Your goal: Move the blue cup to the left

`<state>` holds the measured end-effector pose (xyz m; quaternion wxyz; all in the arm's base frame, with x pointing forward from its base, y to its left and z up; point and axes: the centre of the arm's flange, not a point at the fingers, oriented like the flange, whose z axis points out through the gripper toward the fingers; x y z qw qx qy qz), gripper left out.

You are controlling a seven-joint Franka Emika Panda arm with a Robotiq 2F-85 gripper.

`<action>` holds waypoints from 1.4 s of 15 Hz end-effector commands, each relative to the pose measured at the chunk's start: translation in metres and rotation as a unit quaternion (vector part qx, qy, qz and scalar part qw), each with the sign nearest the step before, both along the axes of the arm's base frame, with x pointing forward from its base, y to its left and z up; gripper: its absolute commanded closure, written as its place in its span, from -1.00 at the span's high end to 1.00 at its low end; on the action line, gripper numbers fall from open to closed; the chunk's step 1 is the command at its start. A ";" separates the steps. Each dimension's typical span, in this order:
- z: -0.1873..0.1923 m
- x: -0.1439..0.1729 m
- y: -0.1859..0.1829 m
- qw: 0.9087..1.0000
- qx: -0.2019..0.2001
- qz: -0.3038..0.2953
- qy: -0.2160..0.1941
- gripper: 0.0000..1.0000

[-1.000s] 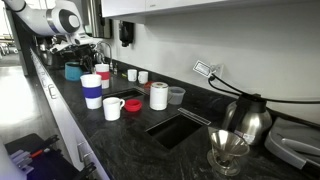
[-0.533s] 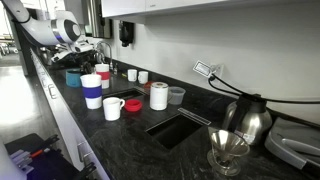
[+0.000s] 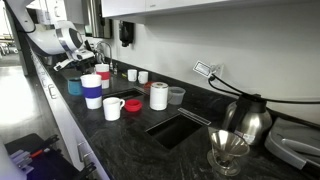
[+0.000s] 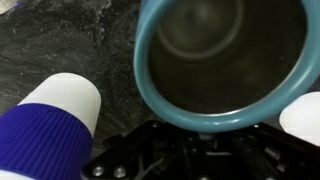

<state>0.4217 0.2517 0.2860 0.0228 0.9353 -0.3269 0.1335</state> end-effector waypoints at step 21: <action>0.004 0.020 -0.017 0.999 0.014 -0.034 0.009 0.99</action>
